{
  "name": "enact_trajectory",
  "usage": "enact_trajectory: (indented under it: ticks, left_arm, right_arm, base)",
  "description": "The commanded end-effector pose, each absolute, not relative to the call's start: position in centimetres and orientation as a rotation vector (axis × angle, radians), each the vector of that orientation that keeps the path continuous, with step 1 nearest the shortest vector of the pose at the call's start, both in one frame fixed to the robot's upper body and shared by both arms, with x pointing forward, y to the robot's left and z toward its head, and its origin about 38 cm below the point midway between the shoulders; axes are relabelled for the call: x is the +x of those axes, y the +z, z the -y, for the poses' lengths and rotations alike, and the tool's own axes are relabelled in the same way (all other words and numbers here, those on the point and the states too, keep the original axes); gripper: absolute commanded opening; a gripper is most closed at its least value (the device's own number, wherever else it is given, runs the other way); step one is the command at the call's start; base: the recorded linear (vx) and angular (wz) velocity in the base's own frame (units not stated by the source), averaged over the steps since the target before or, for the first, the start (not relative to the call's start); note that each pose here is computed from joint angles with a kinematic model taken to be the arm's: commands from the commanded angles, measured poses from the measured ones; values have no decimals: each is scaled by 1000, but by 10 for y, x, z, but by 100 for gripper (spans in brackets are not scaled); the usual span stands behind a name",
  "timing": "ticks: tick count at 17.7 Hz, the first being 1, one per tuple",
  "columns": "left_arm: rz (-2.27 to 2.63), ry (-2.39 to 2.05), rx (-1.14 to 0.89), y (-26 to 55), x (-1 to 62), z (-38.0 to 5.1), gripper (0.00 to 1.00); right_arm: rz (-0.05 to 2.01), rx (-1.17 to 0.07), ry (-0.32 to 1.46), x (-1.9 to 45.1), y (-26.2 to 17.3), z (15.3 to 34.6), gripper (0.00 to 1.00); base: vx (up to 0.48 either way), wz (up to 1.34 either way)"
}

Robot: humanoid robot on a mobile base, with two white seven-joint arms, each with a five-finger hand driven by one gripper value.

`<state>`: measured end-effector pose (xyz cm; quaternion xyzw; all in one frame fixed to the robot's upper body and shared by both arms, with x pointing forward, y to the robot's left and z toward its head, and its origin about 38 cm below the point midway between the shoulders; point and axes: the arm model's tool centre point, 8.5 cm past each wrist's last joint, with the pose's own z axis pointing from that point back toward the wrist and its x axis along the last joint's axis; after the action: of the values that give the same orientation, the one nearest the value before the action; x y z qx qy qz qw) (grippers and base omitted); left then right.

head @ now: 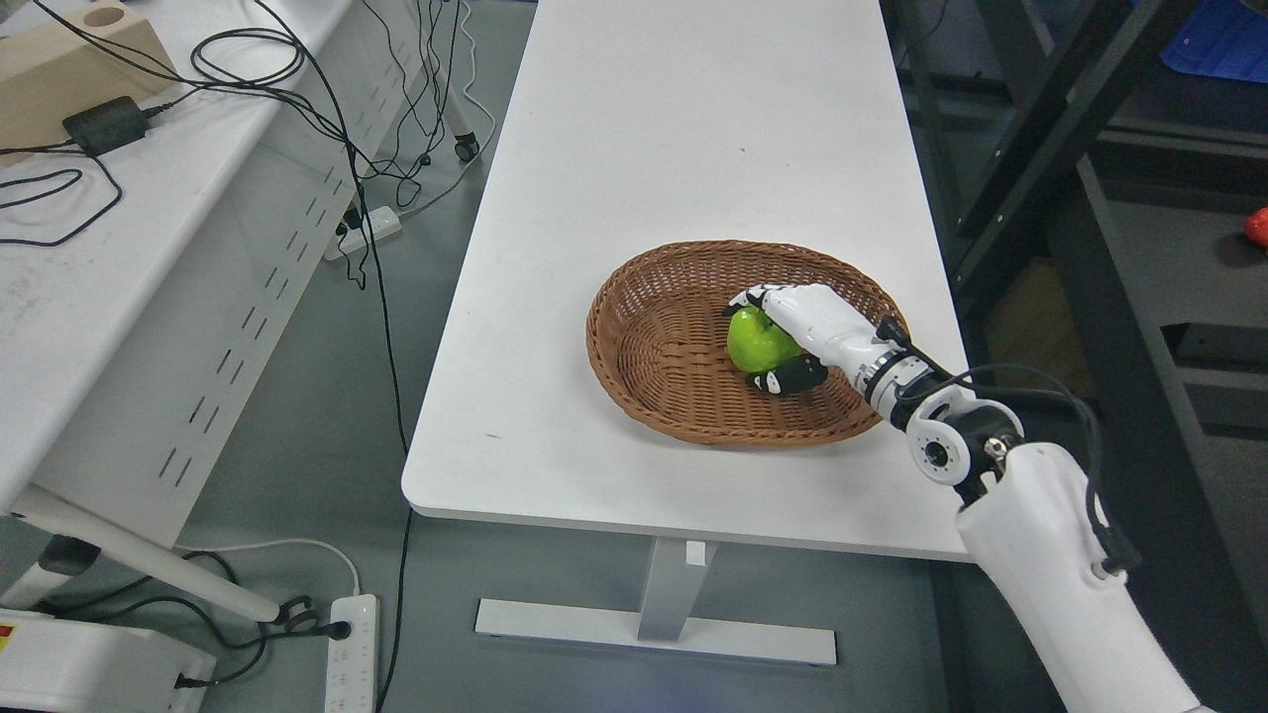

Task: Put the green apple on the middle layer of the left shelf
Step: 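Close the right hand fingers around the green apple, then lift the green apple out of the basket with the right hand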

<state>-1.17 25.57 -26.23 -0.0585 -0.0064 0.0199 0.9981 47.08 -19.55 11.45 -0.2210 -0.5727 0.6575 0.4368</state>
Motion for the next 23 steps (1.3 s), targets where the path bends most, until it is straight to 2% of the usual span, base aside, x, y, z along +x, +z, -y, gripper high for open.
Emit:
enact_trajectory:
  ticks: [1, 3, 4, 7, 10, 12, 15, 16, 21, 23]
  left_arm:
    - [14, 39, -100, -261, -12, -267, 100]
    - [14, 39, -100, -261, -12, -267, 100]
    - [14, 39, -100, -261, -12, -267, 100]
    - [14, 39, -100, -261, -12, -267, 100]
    - [14, 39, -100, -261, -12, -267, 100]
    - [14, 39, -100, -261, -12, -267, 100]
    - [14, 39, -100, -261, -12, -267, 100]
    - [14, 39, -100, -261, -12, -267, 100]
    - [14, 39, -100, -261, -12, -267, 100]
    - [14, 39, -100, -261, -12, -267, 100]
  right_arm:
    - [1379, -556, 1542, 480, 129, 227, 0]
    - [1409, -546, 1455, 482, 141, 239, 0]
    - [1442, -521, 1360, 483, 144, 248, 0]
    - [1542, -470, 1077, 480, 164, 260, 0]
    - [1624, -452, 930, 476, 187, 270, 0]
    - [1671, -432, 799, 475, 196, 284, 0]
    - [1767, -547, 577, 465, 193, 299, 0]
    - [1791, -574, 514, 459, 187, 297, 0]
    - [1835, -532, 374, 431, 166, 267, 0]
    - [1820, -539, 358, 422, 158, 270, 0]
  base:
    - [0, 0]
    - [0, 0]
    - [0, 0]
    - [0, 0]
    - [0, 0]
    - [0, 0]
    - [0, 0]
    - [0, 0]
    - [0, 0]
    - [-20, 0]
